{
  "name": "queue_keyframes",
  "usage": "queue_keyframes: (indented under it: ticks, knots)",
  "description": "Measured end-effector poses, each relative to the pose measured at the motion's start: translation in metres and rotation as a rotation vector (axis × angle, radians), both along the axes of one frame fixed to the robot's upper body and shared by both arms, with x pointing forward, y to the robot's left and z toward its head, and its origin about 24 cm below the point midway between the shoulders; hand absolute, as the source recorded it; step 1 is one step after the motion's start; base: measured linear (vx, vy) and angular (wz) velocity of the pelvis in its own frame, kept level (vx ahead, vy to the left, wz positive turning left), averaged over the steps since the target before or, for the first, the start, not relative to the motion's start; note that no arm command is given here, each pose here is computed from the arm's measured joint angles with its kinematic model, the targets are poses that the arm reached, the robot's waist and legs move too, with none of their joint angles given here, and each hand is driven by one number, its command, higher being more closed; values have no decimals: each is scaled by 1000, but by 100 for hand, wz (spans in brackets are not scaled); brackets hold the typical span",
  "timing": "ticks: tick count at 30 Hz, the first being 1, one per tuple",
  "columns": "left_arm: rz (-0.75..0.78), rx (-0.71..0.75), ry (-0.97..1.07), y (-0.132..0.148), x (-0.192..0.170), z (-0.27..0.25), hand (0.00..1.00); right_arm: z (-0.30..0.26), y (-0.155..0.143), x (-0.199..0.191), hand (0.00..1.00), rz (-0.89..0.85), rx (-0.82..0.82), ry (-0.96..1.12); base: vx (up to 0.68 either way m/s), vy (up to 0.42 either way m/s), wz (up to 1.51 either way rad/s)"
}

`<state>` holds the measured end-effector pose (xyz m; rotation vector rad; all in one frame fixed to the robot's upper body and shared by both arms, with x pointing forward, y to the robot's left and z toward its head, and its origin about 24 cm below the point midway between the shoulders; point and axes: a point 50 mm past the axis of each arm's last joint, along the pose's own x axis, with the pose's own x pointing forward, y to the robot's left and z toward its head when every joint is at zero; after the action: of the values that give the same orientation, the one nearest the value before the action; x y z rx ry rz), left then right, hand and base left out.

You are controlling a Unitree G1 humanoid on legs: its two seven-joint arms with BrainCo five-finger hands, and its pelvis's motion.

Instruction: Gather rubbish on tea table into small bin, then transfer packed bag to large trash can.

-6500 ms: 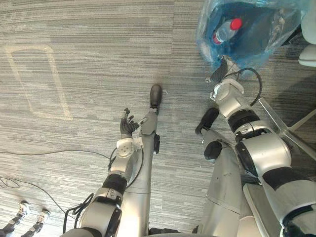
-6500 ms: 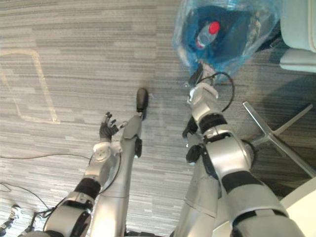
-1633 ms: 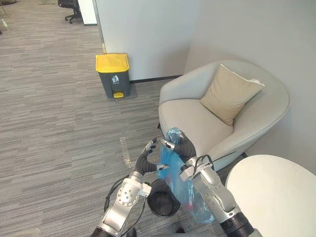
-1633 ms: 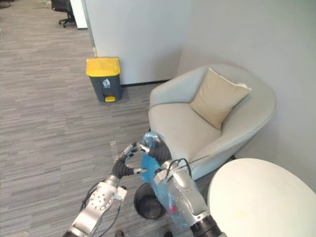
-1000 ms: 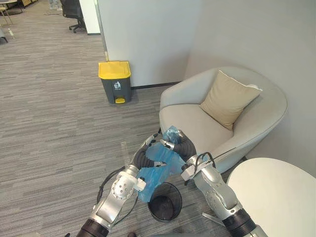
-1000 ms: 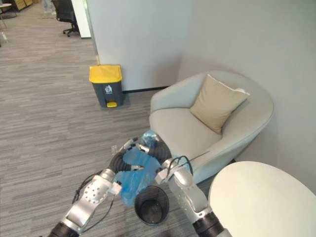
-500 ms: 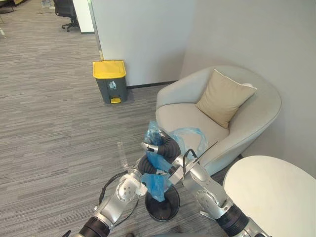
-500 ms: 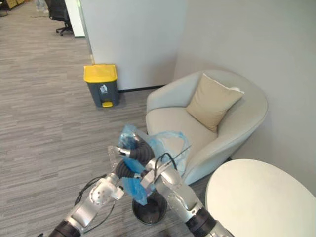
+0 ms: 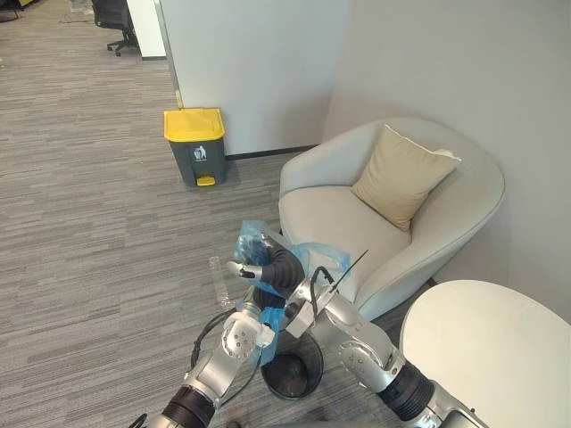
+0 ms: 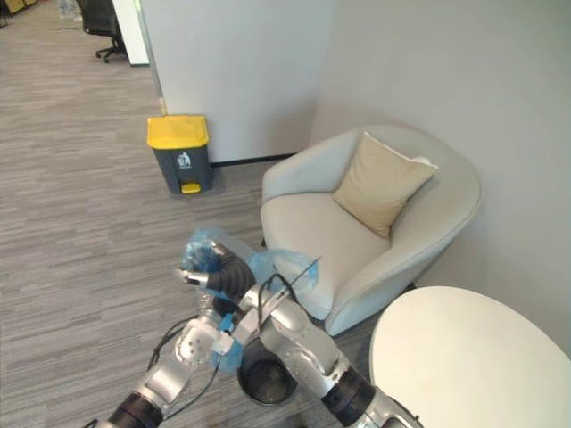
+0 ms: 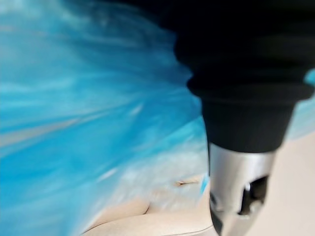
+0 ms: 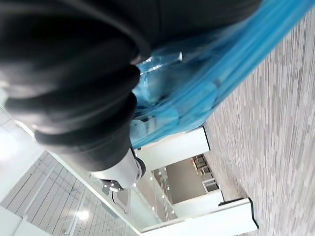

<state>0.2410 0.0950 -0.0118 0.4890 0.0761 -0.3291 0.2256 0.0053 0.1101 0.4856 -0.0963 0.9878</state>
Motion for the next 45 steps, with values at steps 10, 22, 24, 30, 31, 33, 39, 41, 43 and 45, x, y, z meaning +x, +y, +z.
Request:
queue_keyframes:
  ticks: [10, 22, 24, 30, 31, 33, 39, 41, 43, 45]
  knots:
    - [52, 138, -23, 2, 12, -9, 100, 4, 19, -8, 100, 95, -3, 28, 0, 0, 0]
    - [160, 43, 6, 9, 17, -7, 100, 0, 21, -15, 100, 124, 49, 76, -3, -6, -5]
    - [175, 35, 5, 12, 18, -6, 100, -4, 20, -17, 100, 121, 64, 99, 0, 0, 0]
    - [253, -13, 11, 26, 18, -3, 100, -19, 2, -17, 0, 11, 32, 87, 0, 0, 0]
    - [271, -24, 18, 29, 16, -4, 100, -23, -4, -15, 0, -30, 14, 77, 0, 0, 0]
    - [290, -37, 17, 33, 12, -3, 100, -26, -14, -11, 0, -98, -38, 35, 0, 0, 0]
    - [348, -95, 7, 44, 6, 2, 100, -24, -59, 0, 0, -349, -247, -173, 1, -1, 2]
    - [360, -110, 6, 47, 4, 2, 100, -17, -71, 2, 0, -424, -305, -266, 0, 0, 3]
    - [369, -131, 7, 49, 1, 3, 100, -8, -85, 5, 0, -532, -400, -407, 0, 0, 3]
    - [373, -143, -1, 53, -1, 4, 100, -5, -96, 8, 0, -632, -518, -525, 0, 0, 0]
